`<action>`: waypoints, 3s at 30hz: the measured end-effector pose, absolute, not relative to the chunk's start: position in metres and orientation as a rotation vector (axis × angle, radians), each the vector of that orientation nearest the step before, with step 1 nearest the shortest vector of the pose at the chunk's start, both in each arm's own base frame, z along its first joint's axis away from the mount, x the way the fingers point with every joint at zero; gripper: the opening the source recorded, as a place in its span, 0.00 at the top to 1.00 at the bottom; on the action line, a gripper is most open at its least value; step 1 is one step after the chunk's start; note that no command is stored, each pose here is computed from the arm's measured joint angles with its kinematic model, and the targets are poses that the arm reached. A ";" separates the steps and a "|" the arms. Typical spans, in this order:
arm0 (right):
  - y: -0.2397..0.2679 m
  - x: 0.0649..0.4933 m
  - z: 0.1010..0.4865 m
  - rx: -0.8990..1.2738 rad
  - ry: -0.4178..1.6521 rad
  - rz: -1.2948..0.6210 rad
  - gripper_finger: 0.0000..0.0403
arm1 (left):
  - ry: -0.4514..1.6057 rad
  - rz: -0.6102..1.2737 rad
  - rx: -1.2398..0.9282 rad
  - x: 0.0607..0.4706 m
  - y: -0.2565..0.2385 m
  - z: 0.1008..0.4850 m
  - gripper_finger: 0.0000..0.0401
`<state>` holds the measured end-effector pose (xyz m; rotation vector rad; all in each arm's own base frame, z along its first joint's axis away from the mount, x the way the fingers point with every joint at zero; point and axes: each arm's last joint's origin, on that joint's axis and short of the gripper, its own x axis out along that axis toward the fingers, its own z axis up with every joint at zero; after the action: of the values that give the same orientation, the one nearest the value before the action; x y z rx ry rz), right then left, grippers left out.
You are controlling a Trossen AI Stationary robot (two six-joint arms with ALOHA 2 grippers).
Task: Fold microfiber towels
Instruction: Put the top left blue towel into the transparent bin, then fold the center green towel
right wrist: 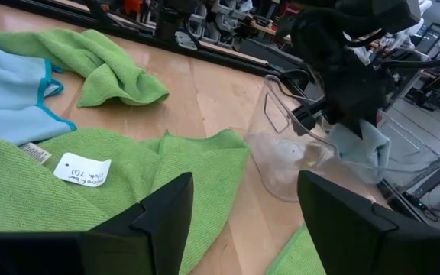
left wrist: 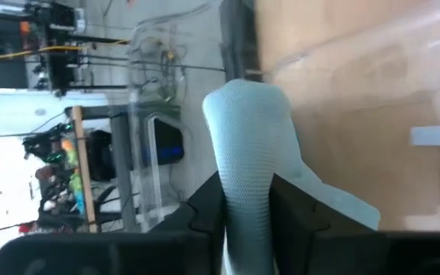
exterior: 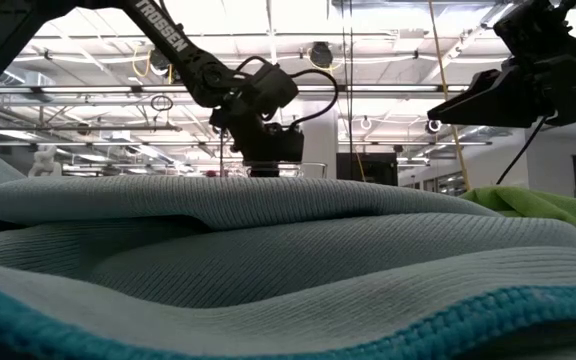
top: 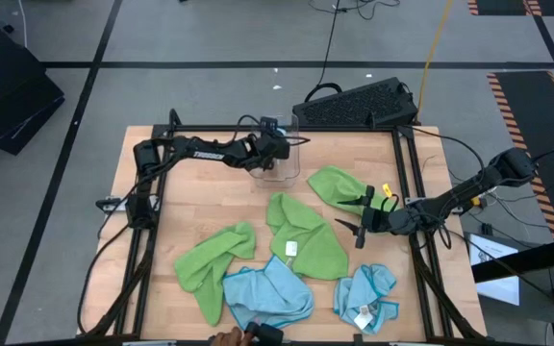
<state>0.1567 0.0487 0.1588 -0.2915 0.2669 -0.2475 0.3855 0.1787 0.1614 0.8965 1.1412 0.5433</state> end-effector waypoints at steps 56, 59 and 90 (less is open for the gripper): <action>0.049 0.157 0.159 -0.293 0.268 -0.248 0.44 | 0.930 0.532 -0.183 0.380 0.224 0.192 0.95; 0.049 0.157 0.159 -0.293 0.268 -0.248 0.44 | 0.960 0.486 -0.226 0.382 0.222 0.180 0.98; 0.047 0.154 0.151 -0.220 0.326 -0.262 0.44 | 0.996 0.537 -0.167 0.366 0.115 0.269 0.99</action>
<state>0.1544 0.0475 0.1513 -0.2196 0.3261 -0.2616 0.3655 0.1152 0.2695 -0.1669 0.9964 0.5373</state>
